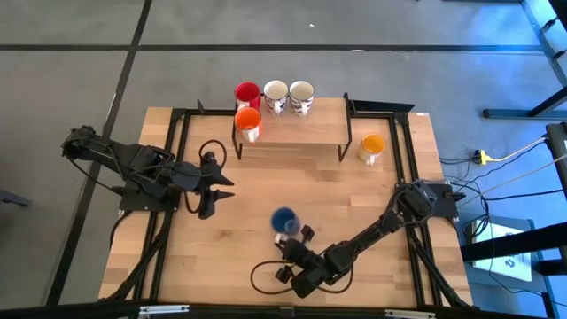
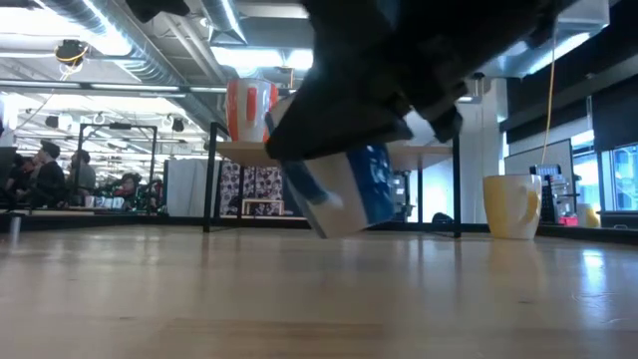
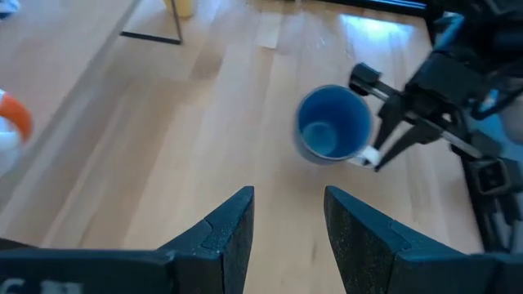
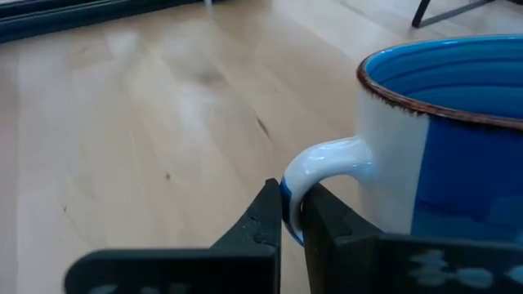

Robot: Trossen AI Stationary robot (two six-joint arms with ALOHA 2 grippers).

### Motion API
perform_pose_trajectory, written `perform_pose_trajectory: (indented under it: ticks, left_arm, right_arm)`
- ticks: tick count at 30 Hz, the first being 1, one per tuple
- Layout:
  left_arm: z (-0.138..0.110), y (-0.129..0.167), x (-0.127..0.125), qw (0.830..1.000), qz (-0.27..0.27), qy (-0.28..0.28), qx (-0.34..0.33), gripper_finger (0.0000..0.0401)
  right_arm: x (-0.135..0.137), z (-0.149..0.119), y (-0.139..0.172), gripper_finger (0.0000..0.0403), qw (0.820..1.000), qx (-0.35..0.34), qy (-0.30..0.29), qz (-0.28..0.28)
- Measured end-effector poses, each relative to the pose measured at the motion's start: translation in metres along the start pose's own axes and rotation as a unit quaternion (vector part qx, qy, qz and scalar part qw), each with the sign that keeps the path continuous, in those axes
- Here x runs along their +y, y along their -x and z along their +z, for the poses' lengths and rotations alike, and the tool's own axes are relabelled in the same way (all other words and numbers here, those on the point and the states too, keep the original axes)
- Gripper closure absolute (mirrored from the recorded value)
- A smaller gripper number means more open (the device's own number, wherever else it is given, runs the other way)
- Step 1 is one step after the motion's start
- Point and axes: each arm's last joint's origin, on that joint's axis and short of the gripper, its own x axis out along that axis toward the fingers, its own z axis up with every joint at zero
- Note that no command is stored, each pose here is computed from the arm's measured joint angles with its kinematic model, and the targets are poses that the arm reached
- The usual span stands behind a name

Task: Place coffee mugs
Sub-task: Put the blue cup on the shelf

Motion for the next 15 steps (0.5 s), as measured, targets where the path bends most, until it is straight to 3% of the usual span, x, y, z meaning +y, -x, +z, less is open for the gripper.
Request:
perform_pose_trajectory:
  ticks: [8,15]
  left_arm:
    - [-0.002,0.002,-0.007,0.999,-0.036,0.000,0.004,0.0257]
    - [-0.002,0.003,-0.015,0.997,-0.072,-0.030,0.006,0.0257]
  right_arm:
    - [0.003,0.008,-0.004,0.0396,0.999,-0.018,-0.030,0.015]
    - [0.007,0.024,-0.012,0.0396,0.994,-0.039,-0.073,0.068]
